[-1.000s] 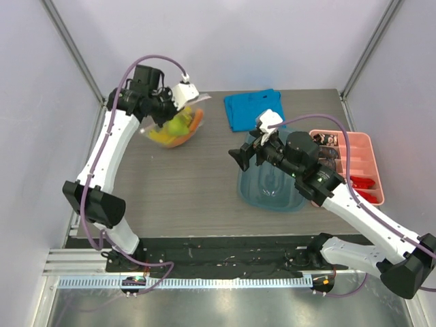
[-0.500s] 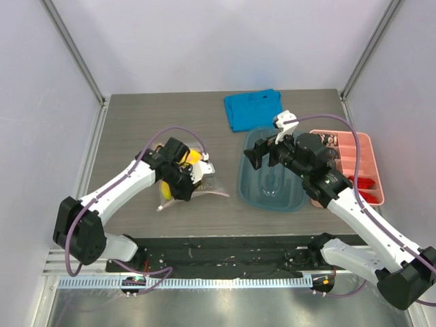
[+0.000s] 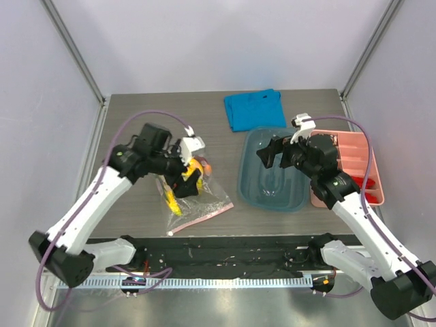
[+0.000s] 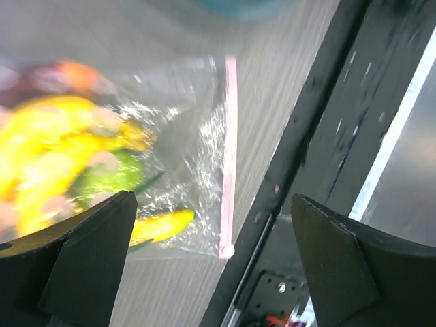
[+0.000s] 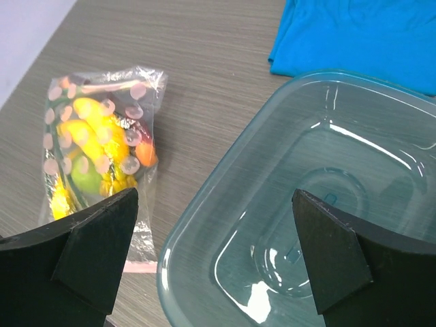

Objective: Place the food in the zip-top bag and seal the zipper
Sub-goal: Reset both arms

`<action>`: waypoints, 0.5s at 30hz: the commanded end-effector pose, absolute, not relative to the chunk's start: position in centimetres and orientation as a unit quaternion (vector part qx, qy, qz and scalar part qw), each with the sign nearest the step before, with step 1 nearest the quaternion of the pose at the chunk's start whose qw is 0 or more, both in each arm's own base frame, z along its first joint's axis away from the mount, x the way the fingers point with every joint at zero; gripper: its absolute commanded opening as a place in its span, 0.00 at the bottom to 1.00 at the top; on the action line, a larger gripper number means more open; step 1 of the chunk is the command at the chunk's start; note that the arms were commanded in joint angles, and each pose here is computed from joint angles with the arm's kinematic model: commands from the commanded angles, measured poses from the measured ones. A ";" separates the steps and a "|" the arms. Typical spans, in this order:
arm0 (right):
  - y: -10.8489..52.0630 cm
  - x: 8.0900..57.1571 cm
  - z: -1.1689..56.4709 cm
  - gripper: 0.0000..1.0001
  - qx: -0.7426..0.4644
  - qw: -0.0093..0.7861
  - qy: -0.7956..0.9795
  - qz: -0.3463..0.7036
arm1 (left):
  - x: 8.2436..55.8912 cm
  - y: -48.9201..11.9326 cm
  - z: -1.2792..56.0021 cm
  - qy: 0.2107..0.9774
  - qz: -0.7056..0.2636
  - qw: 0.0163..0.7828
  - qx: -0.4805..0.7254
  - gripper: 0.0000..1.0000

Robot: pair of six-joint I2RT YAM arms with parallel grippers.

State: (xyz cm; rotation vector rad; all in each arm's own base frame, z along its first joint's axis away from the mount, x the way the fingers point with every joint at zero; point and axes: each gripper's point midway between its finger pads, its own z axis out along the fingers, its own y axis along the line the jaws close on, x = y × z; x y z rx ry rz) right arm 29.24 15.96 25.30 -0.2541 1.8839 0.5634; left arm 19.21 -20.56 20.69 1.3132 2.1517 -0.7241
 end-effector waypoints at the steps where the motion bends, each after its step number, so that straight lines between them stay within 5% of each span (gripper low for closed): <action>1: 15.4 29.2 26.8 1.00 -0.074 0.560 0.781 0.266 | 19.3 -19.2 27.2 0.810 -0.285 0.321 0.400 1.00; 7: 12.4 30.0 26.9 1.00 -0.015 0.569 0.783 0.252 | 25.3 -15.6 31.6 0.860 -0.330 0.333 0.200 1.00; 15: 11.3 29.3 24.0 1.00 0.016 0.531 0.809 0.252 | 29.2 -11.3 25.4 0.912 -0.266 0.304 0.076 1.00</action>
